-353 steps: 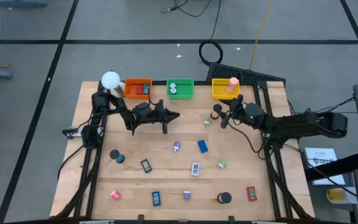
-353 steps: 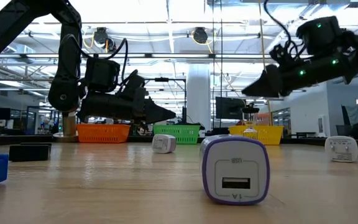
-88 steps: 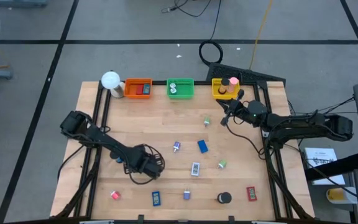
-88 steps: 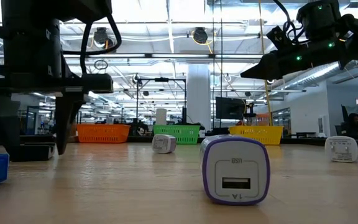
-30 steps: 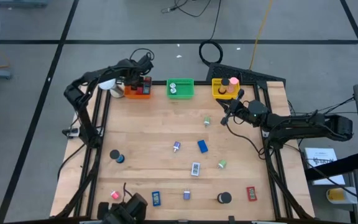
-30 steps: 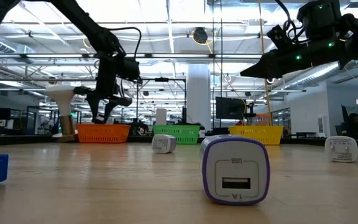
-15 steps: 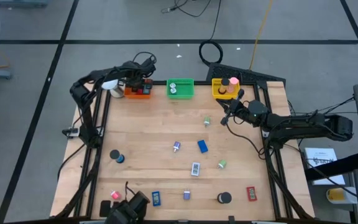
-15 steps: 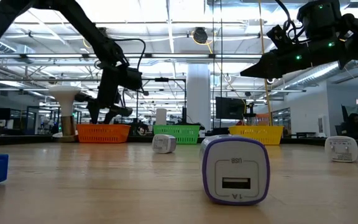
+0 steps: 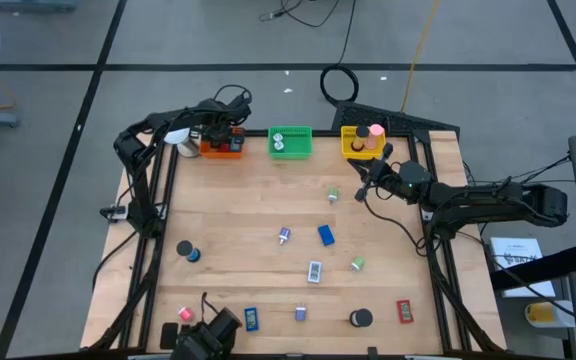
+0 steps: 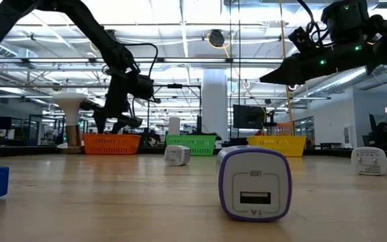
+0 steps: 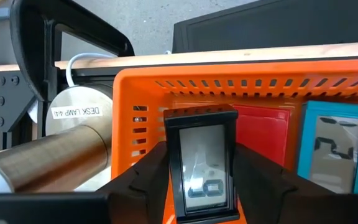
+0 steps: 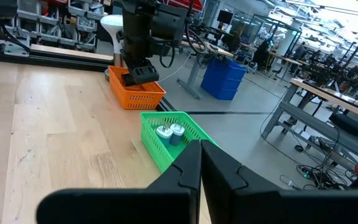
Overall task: Pick & Place Office items
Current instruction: Put the black digital clock into the orange basket
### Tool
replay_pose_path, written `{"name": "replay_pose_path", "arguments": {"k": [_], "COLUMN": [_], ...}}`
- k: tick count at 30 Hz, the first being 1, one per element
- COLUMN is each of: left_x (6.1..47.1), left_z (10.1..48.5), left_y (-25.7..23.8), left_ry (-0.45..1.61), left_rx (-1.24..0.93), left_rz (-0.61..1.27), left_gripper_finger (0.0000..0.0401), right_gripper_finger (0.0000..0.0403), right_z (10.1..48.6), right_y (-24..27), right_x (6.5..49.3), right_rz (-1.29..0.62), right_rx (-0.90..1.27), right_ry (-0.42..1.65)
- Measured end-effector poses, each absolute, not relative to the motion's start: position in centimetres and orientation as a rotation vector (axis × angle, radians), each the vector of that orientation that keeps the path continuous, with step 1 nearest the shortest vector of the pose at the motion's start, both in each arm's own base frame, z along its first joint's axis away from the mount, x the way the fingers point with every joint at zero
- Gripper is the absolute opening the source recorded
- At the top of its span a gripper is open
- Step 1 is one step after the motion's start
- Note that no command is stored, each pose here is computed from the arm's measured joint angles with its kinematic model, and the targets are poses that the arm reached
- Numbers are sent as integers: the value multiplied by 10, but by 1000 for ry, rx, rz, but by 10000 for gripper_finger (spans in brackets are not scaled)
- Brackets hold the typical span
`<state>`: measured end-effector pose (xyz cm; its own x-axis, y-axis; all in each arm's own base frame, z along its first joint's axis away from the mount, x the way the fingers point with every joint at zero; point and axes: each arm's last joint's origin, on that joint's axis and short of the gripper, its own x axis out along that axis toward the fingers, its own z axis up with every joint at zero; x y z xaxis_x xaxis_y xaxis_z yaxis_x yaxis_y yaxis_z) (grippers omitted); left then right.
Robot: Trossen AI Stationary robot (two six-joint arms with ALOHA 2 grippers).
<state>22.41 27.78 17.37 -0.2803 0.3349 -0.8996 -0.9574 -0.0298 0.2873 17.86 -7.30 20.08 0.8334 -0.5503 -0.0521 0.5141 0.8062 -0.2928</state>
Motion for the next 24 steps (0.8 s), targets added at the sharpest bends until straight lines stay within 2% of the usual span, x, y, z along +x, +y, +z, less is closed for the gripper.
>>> {"name": "replay_pose_path", "arguments": {"k": [5, 24], "left_x": [224, 225], "left_z": [174, 173], "left_y": [277, 274], "left_ry": [1164, 1201], "left_rx": [-790, -784], "left_rz": [1534, 1513], "left_gripper_finger": [177, 181], "right_gripper_finger": [4, 4], "right_z": [201, 201], "right_y": [-73, -73], "right_x": [179, 179], "right_rz": [-571, -571], "right_rx": [-274, -285], "right_ry": [137, 140]}}
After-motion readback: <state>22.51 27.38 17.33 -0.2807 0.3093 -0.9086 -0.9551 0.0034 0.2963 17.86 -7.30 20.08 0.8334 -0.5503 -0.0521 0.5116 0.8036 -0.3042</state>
